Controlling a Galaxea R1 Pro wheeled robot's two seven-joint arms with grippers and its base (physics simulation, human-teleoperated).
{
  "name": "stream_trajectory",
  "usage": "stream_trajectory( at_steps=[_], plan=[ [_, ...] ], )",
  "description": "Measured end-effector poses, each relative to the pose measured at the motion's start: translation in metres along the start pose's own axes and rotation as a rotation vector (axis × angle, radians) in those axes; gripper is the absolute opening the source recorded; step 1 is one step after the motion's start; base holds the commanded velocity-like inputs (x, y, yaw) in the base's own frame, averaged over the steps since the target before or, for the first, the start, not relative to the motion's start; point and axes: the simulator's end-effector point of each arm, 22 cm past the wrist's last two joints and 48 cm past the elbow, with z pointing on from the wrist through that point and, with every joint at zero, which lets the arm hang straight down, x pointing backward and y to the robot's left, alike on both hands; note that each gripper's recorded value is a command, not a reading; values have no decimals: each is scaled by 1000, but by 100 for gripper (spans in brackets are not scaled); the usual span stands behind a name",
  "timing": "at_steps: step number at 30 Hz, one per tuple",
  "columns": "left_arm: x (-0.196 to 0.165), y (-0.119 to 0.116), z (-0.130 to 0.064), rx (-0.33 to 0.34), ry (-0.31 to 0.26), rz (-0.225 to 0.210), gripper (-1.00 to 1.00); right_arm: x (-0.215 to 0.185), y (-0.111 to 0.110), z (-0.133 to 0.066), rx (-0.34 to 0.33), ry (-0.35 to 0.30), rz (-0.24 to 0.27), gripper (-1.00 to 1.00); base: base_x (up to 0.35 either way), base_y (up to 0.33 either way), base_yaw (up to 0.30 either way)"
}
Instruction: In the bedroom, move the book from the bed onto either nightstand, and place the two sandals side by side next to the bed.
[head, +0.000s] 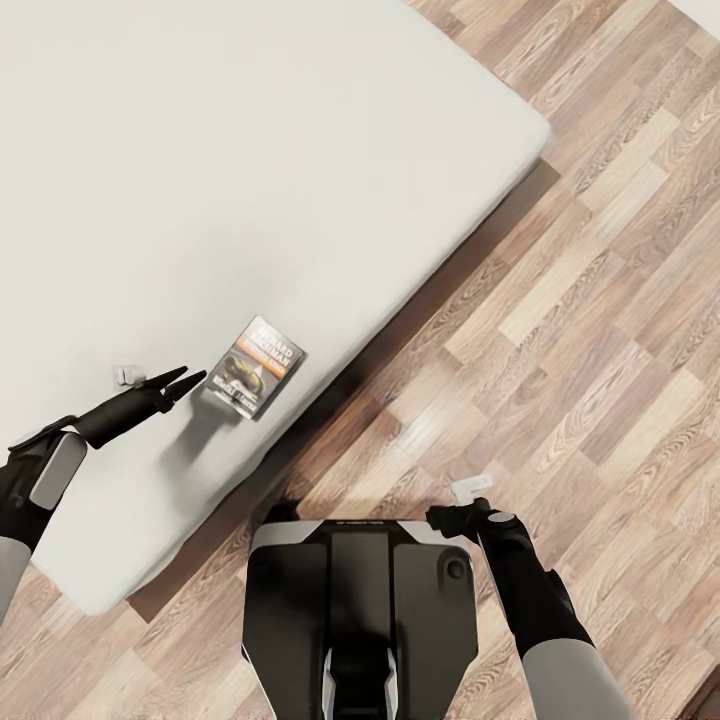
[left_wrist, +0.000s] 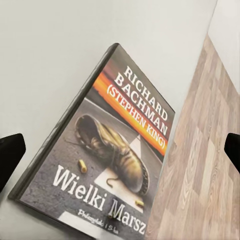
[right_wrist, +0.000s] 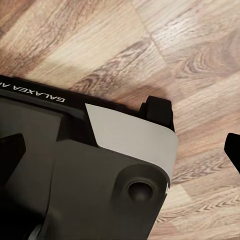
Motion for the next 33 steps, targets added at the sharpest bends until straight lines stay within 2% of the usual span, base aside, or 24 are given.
stream_trajectory(
  at_steps=[14, 33],
  plan=[
    [10, 2, 2, 8, 9, -12, 100, 8, 1, 6, -4, 13, 1, 100, 0, 0, 0],
    [6, 1, 3, 13, 0, -8, 100, 8, 1, 6, -4, 13, 1, 100, 0, 0, 0]
  ],
)
